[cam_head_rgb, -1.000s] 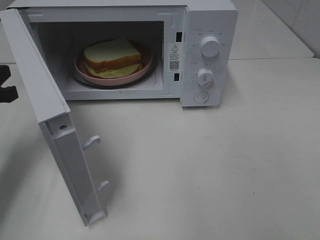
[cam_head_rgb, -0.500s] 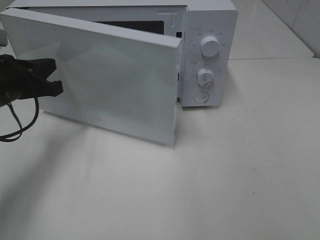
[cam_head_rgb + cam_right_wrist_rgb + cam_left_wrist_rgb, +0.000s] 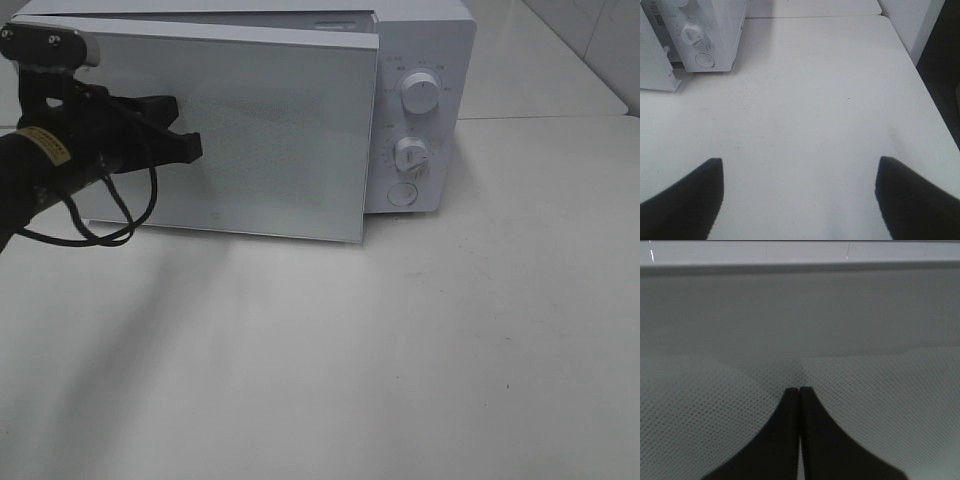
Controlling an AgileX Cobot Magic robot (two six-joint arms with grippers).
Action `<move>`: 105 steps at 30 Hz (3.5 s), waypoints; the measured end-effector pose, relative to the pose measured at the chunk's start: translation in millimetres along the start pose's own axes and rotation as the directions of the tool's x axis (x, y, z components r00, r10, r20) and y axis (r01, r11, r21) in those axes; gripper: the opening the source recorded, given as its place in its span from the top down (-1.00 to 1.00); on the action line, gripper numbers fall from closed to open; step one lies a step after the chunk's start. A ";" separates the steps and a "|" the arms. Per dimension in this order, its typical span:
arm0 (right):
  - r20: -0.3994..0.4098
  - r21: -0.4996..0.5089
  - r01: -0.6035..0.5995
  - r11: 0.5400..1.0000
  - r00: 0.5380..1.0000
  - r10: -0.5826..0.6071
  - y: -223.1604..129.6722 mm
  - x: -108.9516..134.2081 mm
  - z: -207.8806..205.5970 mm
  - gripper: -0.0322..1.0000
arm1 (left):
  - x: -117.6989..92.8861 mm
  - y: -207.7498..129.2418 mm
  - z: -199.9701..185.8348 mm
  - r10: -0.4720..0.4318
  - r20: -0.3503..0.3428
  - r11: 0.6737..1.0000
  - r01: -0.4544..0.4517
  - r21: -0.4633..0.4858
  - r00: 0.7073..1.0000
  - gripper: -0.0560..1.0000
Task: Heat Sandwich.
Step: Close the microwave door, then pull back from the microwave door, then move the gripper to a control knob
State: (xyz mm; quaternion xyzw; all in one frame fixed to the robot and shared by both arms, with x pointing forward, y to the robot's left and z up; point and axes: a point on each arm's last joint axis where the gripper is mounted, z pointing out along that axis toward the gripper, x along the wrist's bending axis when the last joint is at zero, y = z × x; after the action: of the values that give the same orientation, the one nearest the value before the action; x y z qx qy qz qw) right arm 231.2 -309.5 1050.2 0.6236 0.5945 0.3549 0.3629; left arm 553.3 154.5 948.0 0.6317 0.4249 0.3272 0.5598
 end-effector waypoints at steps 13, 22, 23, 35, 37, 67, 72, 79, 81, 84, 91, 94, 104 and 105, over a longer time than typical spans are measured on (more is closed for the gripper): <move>0.001 0.000 0.000 1.000 1.000 0.000 0.0 0.0 0.0 -0.53 | -34.2 0.6 29.9 0.004 0.019 1.000 -0.004 0.014 1.000 0.89; 0.002 0.000 -0.001 1.000 1.000 0.001 0.0 0.0 0.0 -0.53 | -59.4 -1.1 52.0 0.022 0.082 0.999 -0.026 0.040 0.996 0.89; 0.002 0.000 -0.001 1.000 1.000 0.001 0.0 0.0 0.0 -0.53 | -63.1 -0.7 57.1 0.021 0.088 0.999 -0.025 0.042 0.996 0.89; 0.002 0.000 -0.001 1.000 1.000 0.001 0.0 0.0 0.0 -0.53 | -78.0 0.1 80.3 0.042 0.125 0.996 -0.051 0.068 0.991 0.89; 0.002 0.000 -0.001 1.000 1.000 0.001 0.0 0.0 0.0 -0.53 | -82.3 0.4 85.4 0.051 0.138 0.995 -0.063 0.083 0.989 0.89; 0.002 0.000 -0.001 1.000 1.000 0.001 0.0 0.0 0.0 -0.53 | -92.7 20.3 48.3 -0.050 0.118 0.977 0.024 0.211 0.992 0.89; 0.002 0.000 -0.001 1.000 1.000 0.001 0.0 0.0 0.0 -0.53 | -92.6 24.6 35.4 -0.055 0.126 0.950 0.013 0.312 0.990 0.89; 0.002 0.000 -0.001 1.000 1.000 0.001 0.0 0.0 0.0 -0.53 | -93.3 26.3 11.3 -0.065 0.143 0.841 -0.024 0.541 0.988 -0.13; 0.002 0.000 -0.001 1.000 1.000 0.001 0.0 0.0 0.0 -0.53 | -93.3 25.9 8.4 -0.066 0.145 0.824 -0.028 0.567 0.987 -0.41; 0.002 0.000 -0.001 1.000 1.000 0.001 0.0 0.0 0.0 -0.53 | -93.1 23.1 -2.0 -0.071 0.148 0.752 -0.045 0.658 0.986 -0.88; 0.002 0.000 -0.001 1.000 1.000 0.001 0.0 0.0 0.0 -0.53 | -91.1 23.2 -23.0 -0.051 0.168 0.616 -0.101 0.781 0.984 -0.95; 0.002 0.000 -0.001 1.000 1.000 0.001 0.0 0.0 0.0 -0.53 | -87.8 22.6 -36.9 -0.022 0.185 0.512 -0.148 0.846 0.983 -0.95; 0.002 0.000 -0.001 1.000 1.000 0.001 0.0 0.0 0.0 -0.53 | -51.4 38.2 -59.6 -0.045 0.035 0.374 -0.016 0.927 0.998 -0.95; 0.002 0.000 -0.001 1.000 1.000 0.001 0.0 0.0 0.0 -0.53 | -51.4 38.2 -59.6 -0.045 0.035 0.374 -0.016 0.927 0.998 -0.95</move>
State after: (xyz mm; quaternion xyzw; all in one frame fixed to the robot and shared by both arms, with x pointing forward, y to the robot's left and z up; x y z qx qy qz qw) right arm 231.2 -309.5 1050.2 0.6242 0.5939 0.3545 0.3632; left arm 485.0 133.2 998.4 0.8416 0.5253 0.0111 0.1251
